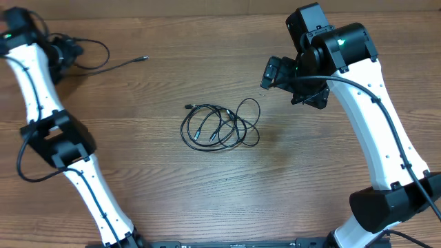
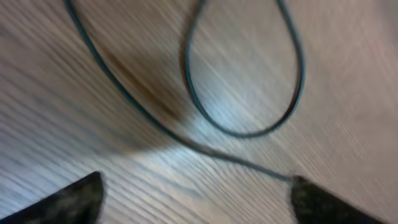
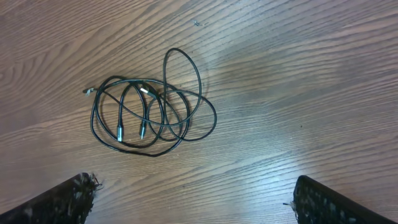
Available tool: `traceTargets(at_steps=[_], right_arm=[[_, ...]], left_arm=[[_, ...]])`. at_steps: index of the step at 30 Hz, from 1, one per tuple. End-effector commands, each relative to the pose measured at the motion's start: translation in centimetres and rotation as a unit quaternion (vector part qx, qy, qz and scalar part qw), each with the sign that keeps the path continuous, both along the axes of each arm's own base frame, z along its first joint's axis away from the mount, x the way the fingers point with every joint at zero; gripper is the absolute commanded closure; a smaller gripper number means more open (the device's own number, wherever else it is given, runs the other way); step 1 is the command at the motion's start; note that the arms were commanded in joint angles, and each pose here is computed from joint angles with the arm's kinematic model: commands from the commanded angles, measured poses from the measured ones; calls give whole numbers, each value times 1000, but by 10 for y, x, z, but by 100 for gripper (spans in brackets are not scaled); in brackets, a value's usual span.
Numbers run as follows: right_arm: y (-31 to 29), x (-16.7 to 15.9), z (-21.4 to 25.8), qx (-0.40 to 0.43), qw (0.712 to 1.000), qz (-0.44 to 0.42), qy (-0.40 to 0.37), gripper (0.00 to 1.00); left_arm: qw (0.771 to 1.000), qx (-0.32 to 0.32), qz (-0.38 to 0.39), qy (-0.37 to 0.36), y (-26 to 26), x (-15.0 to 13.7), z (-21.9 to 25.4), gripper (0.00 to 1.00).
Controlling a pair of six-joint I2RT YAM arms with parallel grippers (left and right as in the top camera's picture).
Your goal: Untangle cables
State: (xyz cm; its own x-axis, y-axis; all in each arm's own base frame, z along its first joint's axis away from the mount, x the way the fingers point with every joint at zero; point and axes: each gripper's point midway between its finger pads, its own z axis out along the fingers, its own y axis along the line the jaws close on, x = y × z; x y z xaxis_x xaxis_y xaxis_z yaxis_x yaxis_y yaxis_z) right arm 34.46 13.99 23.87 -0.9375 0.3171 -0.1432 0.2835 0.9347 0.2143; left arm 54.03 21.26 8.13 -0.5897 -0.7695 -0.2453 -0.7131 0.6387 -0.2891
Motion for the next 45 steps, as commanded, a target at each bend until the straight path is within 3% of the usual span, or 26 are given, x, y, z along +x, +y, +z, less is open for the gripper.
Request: traceTargets(at_steps=[1, 5, 17, 21, 24, 29, 34, 37, 45], right_arm=[[1, 1, 1, -2, 1000, 0, -5, 0], [0, -1, 0, -3, 1000, 0, 0, 0], [-1, -5, -1, -7, 1000, 0, 9, 0], [-1, -5, -1, -7, 1000, 0, 8, 0], [-1, -5, -1, -7, 1000, 0, 8, 0], [-1, -5, -1, -7, 1000, 0, 8, 0], [-1, -5, -1, -7, 1000, 0, 8, 0], [-1, -5, -1, -7, 1000, 0, 9, 0], [-3, -8, -2, -9, 1000, 0, 15, 0]], left_arm=[[997, 41, 47, 50, -18, -4, -17, 0], [995, 60, 49, 55, -33, 5, -32, 1], [993, 42, 96, 47, -38, 12, -70, 16], [994, 45, 97, 28, -35, 21, -68, 34], [994, 47, 97, 12, -34, 28, -66, 41], [994, 50, 98, -2, -32, 35, -66, 69], [994, 60, 84, -18, -29, 42, -63, 79], [995, 73, 63, -30, -27, 48, -60, 94], [986, 56, 31, -154, 3, 81, 20, 96]])
